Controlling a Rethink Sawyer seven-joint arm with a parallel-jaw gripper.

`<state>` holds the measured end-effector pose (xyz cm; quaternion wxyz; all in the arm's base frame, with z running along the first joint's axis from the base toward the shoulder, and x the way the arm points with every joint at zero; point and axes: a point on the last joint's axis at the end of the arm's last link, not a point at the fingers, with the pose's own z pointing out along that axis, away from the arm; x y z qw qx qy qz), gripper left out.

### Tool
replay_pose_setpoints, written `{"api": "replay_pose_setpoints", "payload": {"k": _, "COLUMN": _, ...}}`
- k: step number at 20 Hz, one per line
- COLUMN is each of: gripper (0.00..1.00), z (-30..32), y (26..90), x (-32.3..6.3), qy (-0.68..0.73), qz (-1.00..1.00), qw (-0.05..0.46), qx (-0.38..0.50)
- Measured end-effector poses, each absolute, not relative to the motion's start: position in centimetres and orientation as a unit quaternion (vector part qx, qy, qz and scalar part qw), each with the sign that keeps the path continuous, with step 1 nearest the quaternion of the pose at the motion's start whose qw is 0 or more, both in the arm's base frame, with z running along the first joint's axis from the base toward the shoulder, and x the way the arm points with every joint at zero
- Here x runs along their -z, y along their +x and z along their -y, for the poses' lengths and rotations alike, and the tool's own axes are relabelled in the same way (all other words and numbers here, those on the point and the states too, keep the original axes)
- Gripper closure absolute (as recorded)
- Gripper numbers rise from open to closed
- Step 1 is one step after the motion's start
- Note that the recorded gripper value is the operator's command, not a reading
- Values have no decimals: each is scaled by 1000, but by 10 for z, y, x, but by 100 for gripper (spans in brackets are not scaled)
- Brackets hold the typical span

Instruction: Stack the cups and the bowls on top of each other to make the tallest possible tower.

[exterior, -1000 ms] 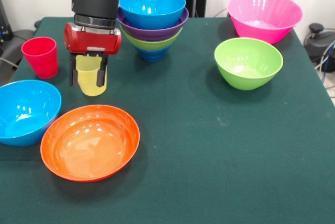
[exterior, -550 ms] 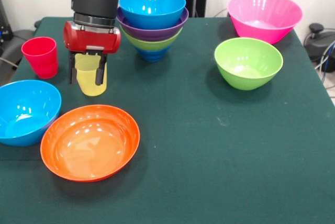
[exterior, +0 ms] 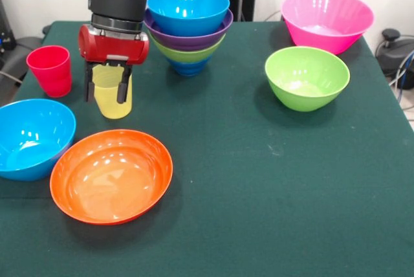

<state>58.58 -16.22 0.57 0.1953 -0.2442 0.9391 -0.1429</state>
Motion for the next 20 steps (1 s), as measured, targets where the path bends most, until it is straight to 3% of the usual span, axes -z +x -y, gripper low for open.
{"api": "replay_pose_setpoints", "payload": {"k": 20, "gripper": 0, "z": 163, "y": 584, "x": -6, "qy": -245, "qz": -939, "qw": 192, "qx": 147}}
